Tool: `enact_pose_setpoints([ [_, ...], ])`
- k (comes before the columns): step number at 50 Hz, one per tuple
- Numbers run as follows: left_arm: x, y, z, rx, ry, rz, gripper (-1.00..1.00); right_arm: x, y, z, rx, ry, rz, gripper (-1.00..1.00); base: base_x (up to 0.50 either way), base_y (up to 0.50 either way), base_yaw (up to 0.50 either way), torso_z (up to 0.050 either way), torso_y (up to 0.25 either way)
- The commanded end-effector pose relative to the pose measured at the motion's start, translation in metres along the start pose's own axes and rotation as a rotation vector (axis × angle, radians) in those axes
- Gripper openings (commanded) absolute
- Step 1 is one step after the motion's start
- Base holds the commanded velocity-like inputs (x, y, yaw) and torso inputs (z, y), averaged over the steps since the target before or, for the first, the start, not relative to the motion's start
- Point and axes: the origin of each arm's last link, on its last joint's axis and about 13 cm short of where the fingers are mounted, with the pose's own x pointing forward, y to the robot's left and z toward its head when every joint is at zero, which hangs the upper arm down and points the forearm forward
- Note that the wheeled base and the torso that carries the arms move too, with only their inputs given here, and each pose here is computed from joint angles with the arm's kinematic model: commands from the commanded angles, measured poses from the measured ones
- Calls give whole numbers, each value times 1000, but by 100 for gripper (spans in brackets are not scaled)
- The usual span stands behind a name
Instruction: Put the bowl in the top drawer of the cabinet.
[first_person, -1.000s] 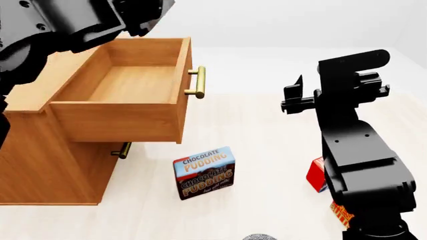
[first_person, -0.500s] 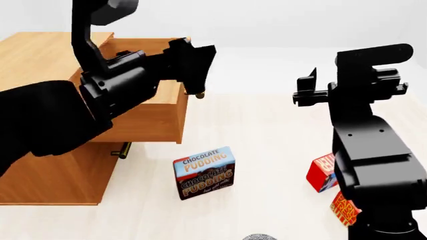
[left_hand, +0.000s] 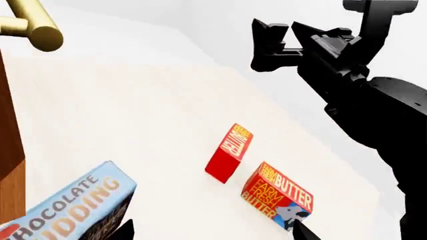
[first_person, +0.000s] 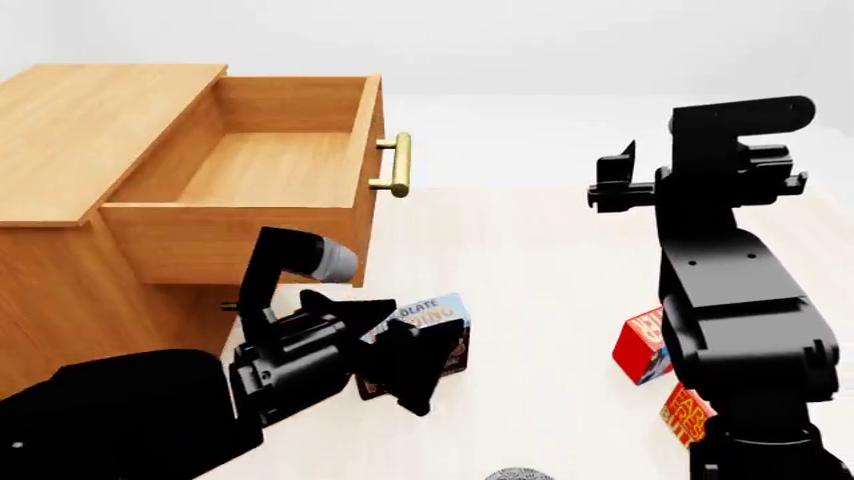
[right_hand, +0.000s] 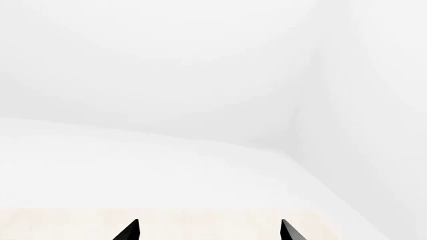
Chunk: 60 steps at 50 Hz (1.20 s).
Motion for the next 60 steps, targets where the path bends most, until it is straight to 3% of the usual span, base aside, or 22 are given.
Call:
enact_pose_setpoints([
  [1,12,15,-46,-55,133,42,100,4,1,-5,9,10,-2,100,0,0,0,0,0],
  [22,32,19,-106,-94,348,46,100,6,4,-9,-4,10,4,100,0,0,0,0,0],
  [49,52,22,-133,-114,442,8,100,8,10,-13,-2,14,24,100,0,0,0,0,0],
  [60,71,20,-140,-77,472,43,100,8,9,-15,3,17,27,100,0,0,0,0,0],
])
